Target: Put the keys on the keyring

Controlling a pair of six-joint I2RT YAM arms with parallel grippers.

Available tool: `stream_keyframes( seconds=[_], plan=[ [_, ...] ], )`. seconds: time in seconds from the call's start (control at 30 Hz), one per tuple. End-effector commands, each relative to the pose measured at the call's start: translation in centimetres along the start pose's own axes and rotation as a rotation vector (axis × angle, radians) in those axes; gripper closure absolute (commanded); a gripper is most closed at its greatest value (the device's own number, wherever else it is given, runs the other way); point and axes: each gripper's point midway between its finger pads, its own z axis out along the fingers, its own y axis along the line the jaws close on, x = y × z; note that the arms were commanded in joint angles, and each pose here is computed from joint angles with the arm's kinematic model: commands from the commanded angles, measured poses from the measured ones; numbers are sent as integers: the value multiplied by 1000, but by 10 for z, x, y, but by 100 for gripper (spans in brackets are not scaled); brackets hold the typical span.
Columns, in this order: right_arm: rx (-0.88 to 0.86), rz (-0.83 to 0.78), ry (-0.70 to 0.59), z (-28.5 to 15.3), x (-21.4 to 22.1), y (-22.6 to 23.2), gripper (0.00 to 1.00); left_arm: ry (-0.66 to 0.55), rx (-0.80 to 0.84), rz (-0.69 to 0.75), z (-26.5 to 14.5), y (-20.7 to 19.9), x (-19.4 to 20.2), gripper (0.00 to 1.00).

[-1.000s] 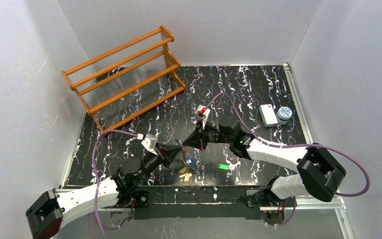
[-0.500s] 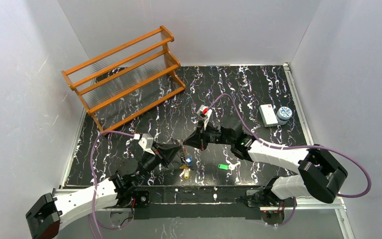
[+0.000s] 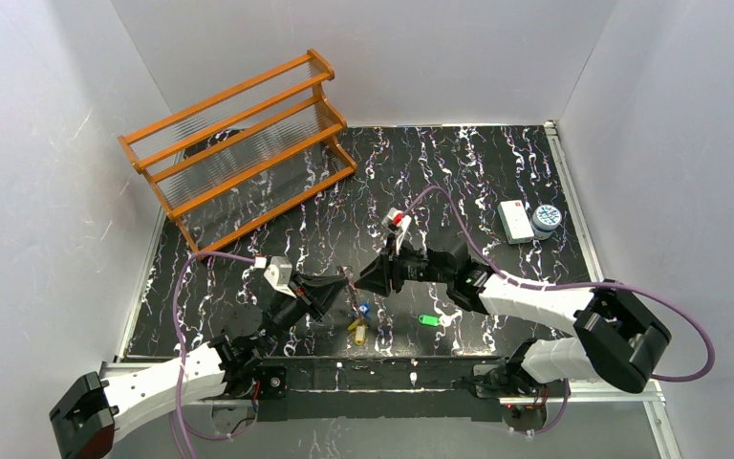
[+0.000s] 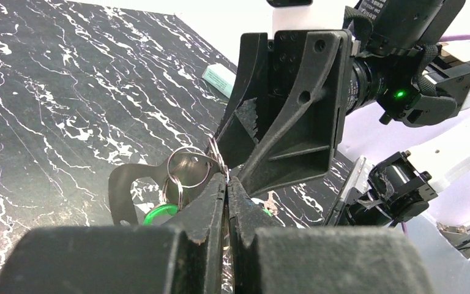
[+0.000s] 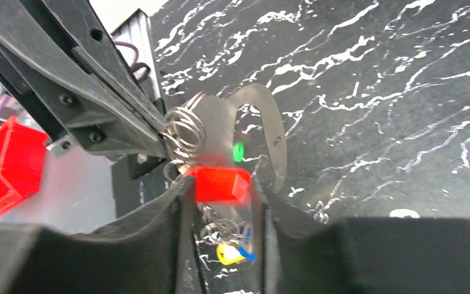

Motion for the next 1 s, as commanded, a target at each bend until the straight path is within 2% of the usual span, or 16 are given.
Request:
stream_keyframes(
  seconds=[0.0,0.1,0.33,0.47,0.7,0.87,0.97],
  plan=[
    [18,-59,-80,-13,-20,6,44,-34,32,17,-6,0,2,100],
    [29,-101,-121,-22,-31,10,33,-33,35,27,-6,-1,2,100],
    [54,-189,-195,-37,-51,16,21,-22,82,82,-6,-8,2,100],
    [17,-263,-203,-37,-55,23,24,-5,133,133,-6,-15,4,100],
    [-207,-446,-165,-35,-32,49,25,41,232,215,-8,-28,14,100],
    [-342,-498,-116,-33,-16,62,40,73,243,219,-6,-30,20,100],
    [-367,-525,-122,-34,-12,64,42,93,245,223,-6,-29,25,100]
  ],
)
